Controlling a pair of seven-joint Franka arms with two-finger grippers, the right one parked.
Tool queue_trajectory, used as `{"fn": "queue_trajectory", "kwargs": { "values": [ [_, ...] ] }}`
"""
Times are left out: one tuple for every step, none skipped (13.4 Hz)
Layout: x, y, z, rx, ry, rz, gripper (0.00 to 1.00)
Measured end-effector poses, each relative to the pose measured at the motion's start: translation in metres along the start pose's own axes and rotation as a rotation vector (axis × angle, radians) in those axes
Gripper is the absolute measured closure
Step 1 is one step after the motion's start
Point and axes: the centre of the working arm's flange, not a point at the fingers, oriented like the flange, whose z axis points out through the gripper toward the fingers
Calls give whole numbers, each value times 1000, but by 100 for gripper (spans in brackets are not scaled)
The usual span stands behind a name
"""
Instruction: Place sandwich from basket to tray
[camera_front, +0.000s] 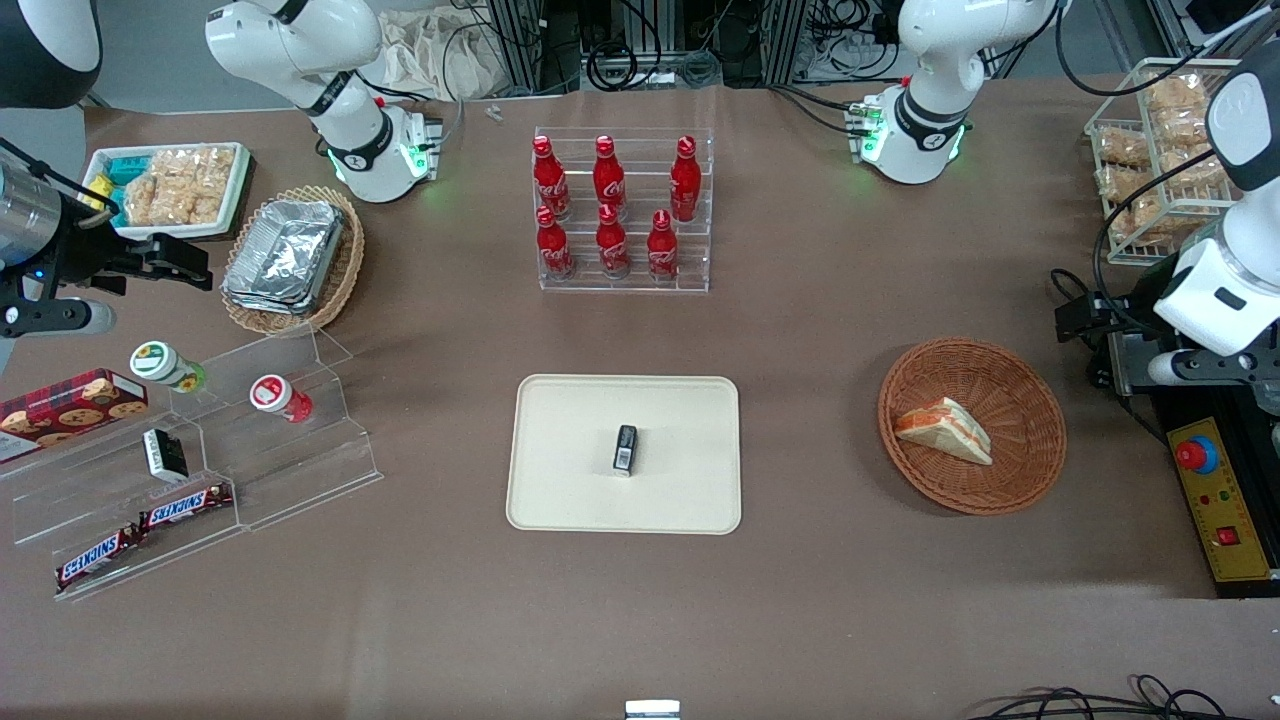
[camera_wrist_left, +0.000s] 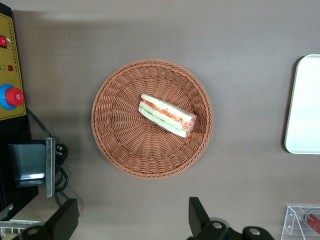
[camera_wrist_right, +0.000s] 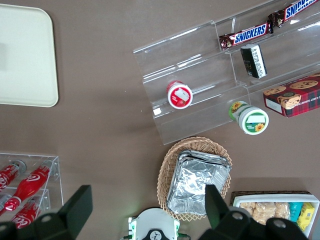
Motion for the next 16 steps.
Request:
{"fn": "queue_trajectory", "kwargs": {
  "values": [
    [0, 0, 0, 0, -2, 0, 0],
    [0, 0, 1, -1, -4, 1, 1],
    [0, 0, 1, -2, -6, 1, 0],
    [0, 0, 2, -4, -8, 2, 0],
    [0, 1, 3, -4, -10, 3, 0],
    [0, 1, 7, -5, -19, 3, 1],
    [-1, 1, 15, -5, -33, -6, 1],
    [-1, 1, 26, -6, -49, -32, 1],
    [-1, 0, 40, -6, -62, -69, 2],
    [-1, 0, 56, -6, -70, -115, 2],
    [0, 0, 72, -7, -70, -173, 4],
    [3, 1, 85, -9, -56, -259, 5],
    [7, 1, 97, -14, -33, -369, 5],
    [13, 2, 108, -25, -4, -496, 5],
    [19, 3, 121, -37, 12, -614, 5],
    [25, 5, 135, -46, 12, -710, 5]
  ]
}}
